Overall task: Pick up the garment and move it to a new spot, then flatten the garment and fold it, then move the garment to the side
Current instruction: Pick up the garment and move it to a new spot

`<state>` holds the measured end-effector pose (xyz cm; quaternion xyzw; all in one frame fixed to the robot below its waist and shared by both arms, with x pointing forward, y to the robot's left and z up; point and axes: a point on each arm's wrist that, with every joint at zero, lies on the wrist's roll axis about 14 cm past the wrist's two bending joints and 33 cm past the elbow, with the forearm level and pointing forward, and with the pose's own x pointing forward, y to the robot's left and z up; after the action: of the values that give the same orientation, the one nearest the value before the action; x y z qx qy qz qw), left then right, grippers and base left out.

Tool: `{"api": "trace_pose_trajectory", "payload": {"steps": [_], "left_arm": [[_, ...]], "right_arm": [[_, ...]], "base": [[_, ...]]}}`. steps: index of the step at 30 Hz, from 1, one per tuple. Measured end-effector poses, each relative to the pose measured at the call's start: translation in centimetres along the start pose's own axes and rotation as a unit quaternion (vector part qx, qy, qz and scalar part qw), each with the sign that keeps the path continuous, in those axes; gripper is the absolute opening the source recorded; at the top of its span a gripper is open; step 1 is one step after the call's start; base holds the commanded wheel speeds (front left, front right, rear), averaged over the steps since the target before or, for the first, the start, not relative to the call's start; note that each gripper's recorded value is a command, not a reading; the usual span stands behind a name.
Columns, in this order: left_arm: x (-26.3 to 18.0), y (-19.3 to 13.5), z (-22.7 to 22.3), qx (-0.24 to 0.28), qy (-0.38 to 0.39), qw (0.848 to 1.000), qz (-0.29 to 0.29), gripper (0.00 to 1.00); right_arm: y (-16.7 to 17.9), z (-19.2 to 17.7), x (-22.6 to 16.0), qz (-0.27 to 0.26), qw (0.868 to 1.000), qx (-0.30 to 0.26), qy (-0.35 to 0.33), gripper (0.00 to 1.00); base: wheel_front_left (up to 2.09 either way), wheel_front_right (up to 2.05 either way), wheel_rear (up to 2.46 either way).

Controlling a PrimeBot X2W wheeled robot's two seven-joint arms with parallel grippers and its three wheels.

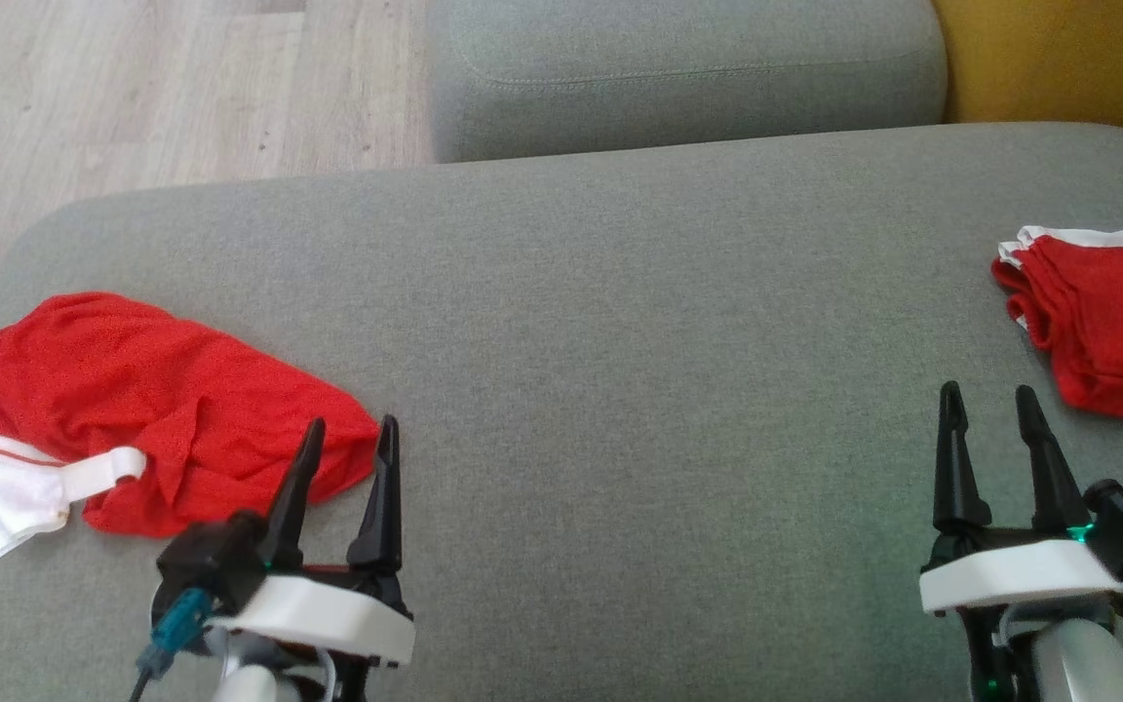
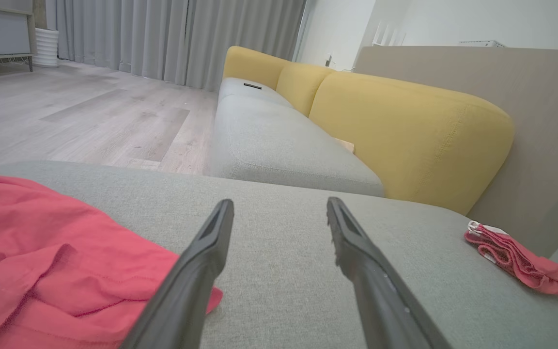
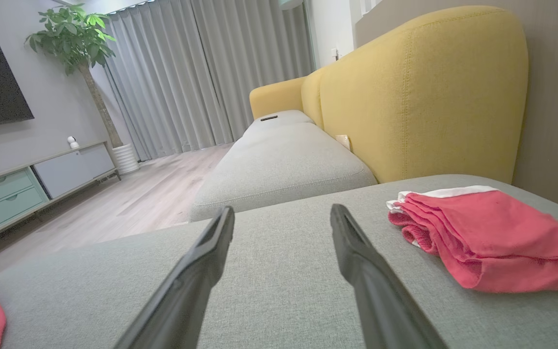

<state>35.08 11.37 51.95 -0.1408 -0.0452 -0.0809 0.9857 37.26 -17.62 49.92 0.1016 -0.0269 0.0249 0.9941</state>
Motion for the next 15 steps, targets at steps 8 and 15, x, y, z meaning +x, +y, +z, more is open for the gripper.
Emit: {"api": "trace_pose_trajectory", "payload": {"steps": [8, 15], "left_arm": [[-0.43, 0.24, -0.2, 0.0, 0.003, 1.0, 0.005, 1.0], [-0.55, 0.36, -0.36, 0.0, 0.006, 1.0, 0.007, 1.0]], "right_arm": [[0.35, 0.17, 0.07, 0.006, 1.0, -0.001, -0.003, 1.0], [0.58, -0.23, -0.18, 0.009, 1.0, -0.003, 0.003, 1.0]], "base": [[0.0, 0.0, 0.0], [0.0, 0.0, 0.0]]}}
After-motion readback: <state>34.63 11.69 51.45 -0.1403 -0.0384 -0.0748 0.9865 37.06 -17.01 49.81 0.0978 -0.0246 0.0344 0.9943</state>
